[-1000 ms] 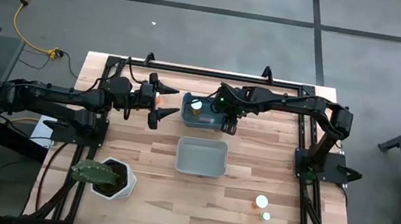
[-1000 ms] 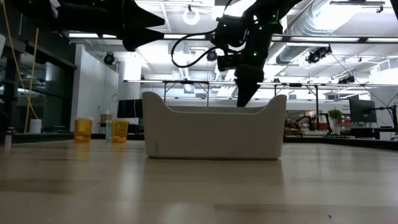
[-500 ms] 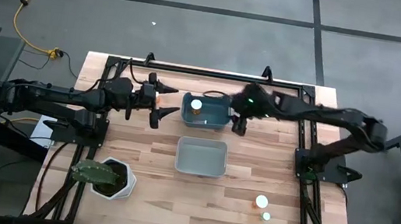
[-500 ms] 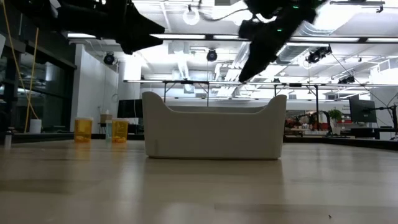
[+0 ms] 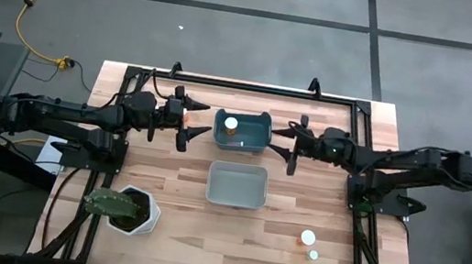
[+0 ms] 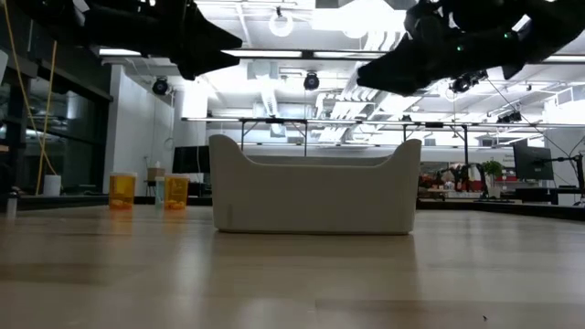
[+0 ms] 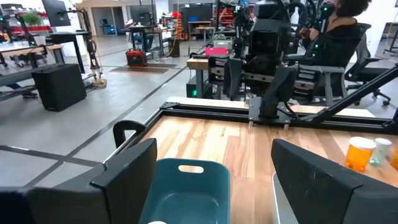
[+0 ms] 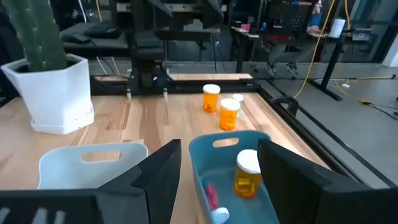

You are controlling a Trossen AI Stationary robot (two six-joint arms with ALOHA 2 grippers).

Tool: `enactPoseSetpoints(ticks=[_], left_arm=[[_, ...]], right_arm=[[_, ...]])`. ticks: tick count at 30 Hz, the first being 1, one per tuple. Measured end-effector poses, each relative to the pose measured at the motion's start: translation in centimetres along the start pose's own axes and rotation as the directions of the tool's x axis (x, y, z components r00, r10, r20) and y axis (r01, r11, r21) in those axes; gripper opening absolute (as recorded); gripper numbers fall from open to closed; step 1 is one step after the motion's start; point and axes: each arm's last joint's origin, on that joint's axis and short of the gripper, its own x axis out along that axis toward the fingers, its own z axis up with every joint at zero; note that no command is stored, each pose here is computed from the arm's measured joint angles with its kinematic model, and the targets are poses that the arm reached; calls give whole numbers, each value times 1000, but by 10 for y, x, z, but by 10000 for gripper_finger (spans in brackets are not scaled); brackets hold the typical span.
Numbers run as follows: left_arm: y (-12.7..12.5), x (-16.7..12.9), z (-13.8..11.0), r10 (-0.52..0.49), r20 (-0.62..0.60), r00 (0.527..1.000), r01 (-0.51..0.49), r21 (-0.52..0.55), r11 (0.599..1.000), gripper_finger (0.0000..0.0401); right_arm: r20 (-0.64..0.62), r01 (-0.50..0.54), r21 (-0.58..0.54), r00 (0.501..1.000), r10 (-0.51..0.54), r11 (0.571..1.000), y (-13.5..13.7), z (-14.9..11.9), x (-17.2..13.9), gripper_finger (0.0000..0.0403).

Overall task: Pick and place medicine bottles into bin by pill shape (circle, oval)
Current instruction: Put the orange capsule bottle into the blue bin

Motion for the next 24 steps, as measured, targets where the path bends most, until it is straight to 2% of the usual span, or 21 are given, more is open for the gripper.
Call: enactPoseSetpoints(ticks=[24], left_arm=[[0, 0, 0, 0, 2, 1000, 0, -7, 1000, 307]], right_arm=[[2, 1, -2, 1000, -1, 1000, 1, 0, 0, 206]])
